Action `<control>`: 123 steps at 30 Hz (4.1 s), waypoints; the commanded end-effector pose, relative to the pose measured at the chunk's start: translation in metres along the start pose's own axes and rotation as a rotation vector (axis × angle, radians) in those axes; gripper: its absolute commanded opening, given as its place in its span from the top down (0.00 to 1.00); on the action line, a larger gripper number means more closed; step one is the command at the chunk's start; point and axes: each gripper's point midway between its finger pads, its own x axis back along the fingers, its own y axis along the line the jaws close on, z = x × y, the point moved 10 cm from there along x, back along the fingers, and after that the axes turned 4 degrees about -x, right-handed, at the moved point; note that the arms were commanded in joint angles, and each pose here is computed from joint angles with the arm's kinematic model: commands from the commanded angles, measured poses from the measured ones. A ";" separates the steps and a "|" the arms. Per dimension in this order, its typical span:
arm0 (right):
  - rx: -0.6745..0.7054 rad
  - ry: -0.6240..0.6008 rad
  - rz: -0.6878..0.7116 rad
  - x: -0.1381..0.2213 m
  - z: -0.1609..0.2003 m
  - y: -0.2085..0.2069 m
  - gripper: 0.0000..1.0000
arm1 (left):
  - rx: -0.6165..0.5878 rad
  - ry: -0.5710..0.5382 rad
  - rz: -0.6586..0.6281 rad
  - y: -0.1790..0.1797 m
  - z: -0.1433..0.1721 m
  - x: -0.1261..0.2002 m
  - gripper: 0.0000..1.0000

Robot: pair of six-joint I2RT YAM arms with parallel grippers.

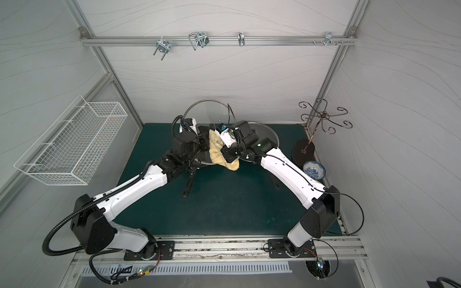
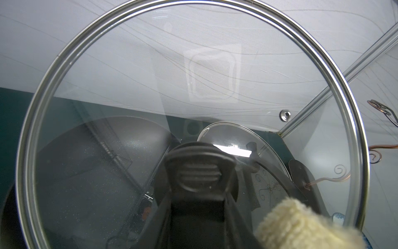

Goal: Wipe the pot lid with a cloth
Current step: Wipe the pot lid.

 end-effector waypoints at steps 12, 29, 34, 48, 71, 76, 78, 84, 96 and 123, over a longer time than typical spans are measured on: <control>-0.013 -0.139 0.179 0.055 -0.032 -0.061 1.00 | -0.701 -0.431 0.196 -0.024 -0.061 0.037 1.00; 0.156 -0.142 0.074 -0.007 -0.086 -0.041 1.00 | -1.370 -0.305 0.406 -0.038 -0.018 0.030 1.00; 0.173 -0.141 -0.015 -0.034 -0.094 -0.020 1.00 | -1.367 -0.309 0.405 -0.042 -0.021 0.025 1.00; 0.080 -0.186 0.081 -0.001 -0.086 -0.061 1.00 | -1.098 -0.343 0.406 -0.049 -0.023 0.012 1.00; 0.010 -0.049 0.022 0.017 -0.004 -0.020 1.00 | 0.023 -0.293 0.179 -0.036 -0.079 0.022 1.00; 0.037 -0.026 -0.070 0.002 -0.003 0.008 1.00 | 0.172 -0.333 0.207 -0.036 -0.088 0.028 1.00; 0.038 -0.021 -0.108 -0.003 -0.004 0.017 1.00 | 0.213 -0.337 0.210 -0.035 -0.091 0.029 1.00; 0.023 -0.057 -0.052 0.008 -0.008 0.012 1.00 | 0.153 -0.339 0.186 -0.032 -0.090 0.034 1.00; -0.030 -0.139 0.153 0.056 -0.019 -0.053 1.00 | -0.461 -0.443 0.287 -0.039 -0.075 0.043 1.00; 0.205 -0.140 0.008 -0.025 -0.085 -0.006 1.00 | -1.431 -0.476 0.485 -0.051 -0.035 0.043 1.00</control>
